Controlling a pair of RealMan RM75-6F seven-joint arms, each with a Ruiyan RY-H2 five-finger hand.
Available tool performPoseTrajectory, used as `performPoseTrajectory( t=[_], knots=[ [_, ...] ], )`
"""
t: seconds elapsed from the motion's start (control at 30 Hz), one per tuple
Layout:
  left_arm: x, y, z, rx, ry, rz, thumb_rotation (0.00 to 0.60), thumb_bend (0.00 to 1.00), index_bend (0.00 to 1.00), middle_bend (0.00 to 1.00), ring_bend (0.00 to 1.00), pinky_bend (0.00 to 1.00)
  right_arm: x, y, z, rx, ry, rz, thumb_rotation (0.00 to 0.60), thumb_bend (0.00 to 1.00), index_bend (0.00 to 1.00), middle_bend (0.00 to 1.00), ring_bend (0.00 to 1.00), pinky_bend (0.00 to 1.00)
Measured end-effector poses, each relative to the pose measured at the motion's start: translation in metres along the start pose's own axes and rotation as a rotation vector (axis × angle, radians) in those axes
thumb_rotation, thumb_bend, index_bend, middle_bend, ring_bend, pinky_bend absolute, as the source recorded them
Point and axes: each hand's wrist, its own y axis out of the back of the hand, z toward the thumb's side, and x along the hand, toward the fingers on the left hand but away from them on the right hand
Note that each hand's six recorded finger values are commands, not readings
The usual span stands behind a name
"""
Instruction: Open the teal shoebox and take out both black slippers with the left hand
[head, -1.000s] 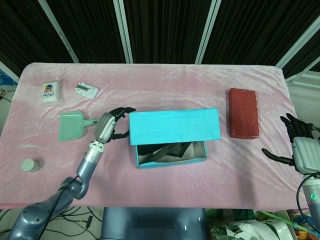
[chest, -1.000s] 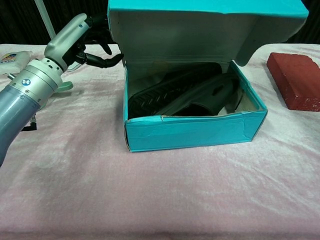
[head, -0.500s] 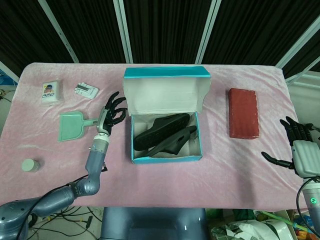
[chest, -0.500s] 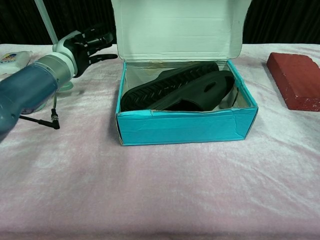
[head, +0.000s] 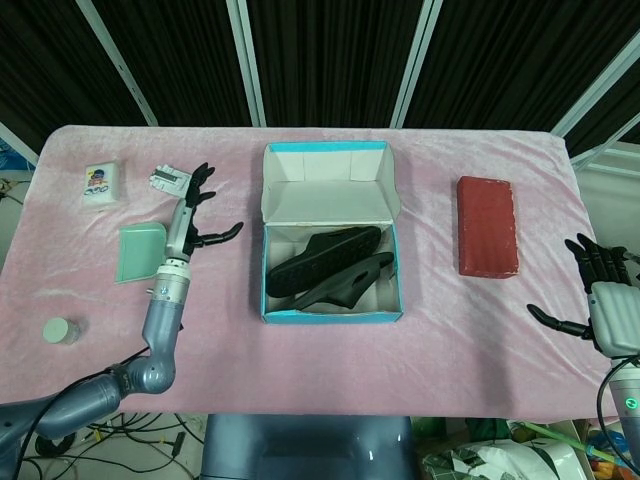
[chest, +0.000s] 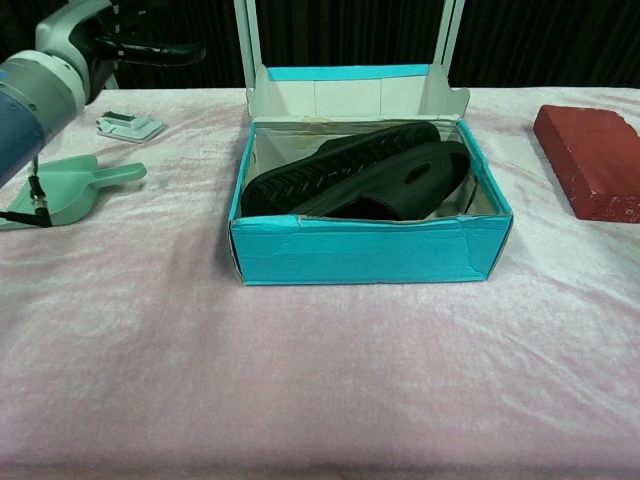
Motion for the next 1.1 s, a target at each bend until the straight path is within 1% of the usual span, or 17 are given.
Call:
performPoseTrajectory(
  t=[0.07,0.1,0.13,0.23,0.3,0.4,0.6,0.7,0.8,0.9,1.0,1.1],
  knots=[
    [-0.005,0.009,0.004,0.118,-0.039,0.018,0.600,0.18,0.05,0.17,0.05,0.22,0.000,-0.001,0.000,0.000,0.001,0.002,0.170,0.00,0.00,0.00,0.00,0.05],
    [-0.008,0.014,0.006,0.191,-0.062,0.025,0.600,0.18,0.06,0.17,0.06,0.23,0.000,-0.001,0.001,-0.001,0.002,0.003,0.170,0.00,0.00,0.00,0.00,0.05],
    [-0.010,0.016,0.008,0.243,-0.078,0.027,0.600,0.18,0.06,0.17,0.06,0.24,-0.001,-0.001,0.001,-0.001,0.004,0.004,0.170,0.00,0.00,0.00,0.00,0.05],
    [-0.017,0.017,0.015,0.402,-0.112,0.004,0.600,0.18,0.06,0.18,0.08,0.27,-0.001,-0.005,0.005,-0.001,0.016,0.012,0.171,0.00,0.00,0.00,0.00,0.05],
    [-0.022,0.011,0.021,0.495,-0.125,-0.030,0.600,0.19,0.08,0.19,0.11,0.31,-0.001,-0.007,0.006,0.001,0.020,0.017,0.173,0.00,0.00,0.00,0.00,0.05],
    [-0.028,-0.003,0.031,0.598,-0.141,-0.083,0.600,0.19,0.12,0.23,0.16,0.35,0.001,-0.009,0.006,0.006,0.023,0.021,0.175,0.00,0.00,0.00,0.00,0.05],
    [-0.029,-0.036,0.048,0.758,-0.164,-0.165,0.600,0.19,0.18,0.28,0.21,0.40,0.005,-0.007,0.006,0.007,0.027,0.013,0.173,0.00,0.00,0.00,0.00,0.05],
    [-0.026,-0.060,0.052,0.802,-0.148,-0.208,0.600,0.19,0.19,0.28,0.21,0.40,0.008,-0.007,0.003,0.000,0.024,0.008,0.173,0.00,0.00,0.00,0.00,0.05],
    [-0.022,-0.082,0.054,0.812,-0.110,-0.236,0.600,0.19,0.19,0.28,0.21,0.41,0.011,-0.008,0.000,-0.004,0.019,0.010,0.173,0.00,0.00,0.00,0.00,0.05],
    [-0.020,-0.106,0.056,0.790,-0.074,-0.263,0.600,0.18,0.18,0.28,0.21,0.42,0.012,-0.009,-0.003,-0.005,0.015,0.013,0.172,0.00,0.00,0.00,0.00,0.05],
    [-0.017,-0.124,0.058,0.766,-0.050,-0.281,0.600,0.19,0.18,0.28,0.21,0.42,0.014,-0.009,-0.006,-0.007,0.011,0.012,0.173,0.00,0.00,0.00,0.00,0.05],
    [-0.016,-0.135,0.058,0.758,-0.041,-0.286,0.600,0.18,0.17,0.28,0.21,0.43,0.015,-0.009,-0.008,-0.009,0.009,0.011,0.174,0.00,0.00,0.00,0.00,0.05]
  ],
)
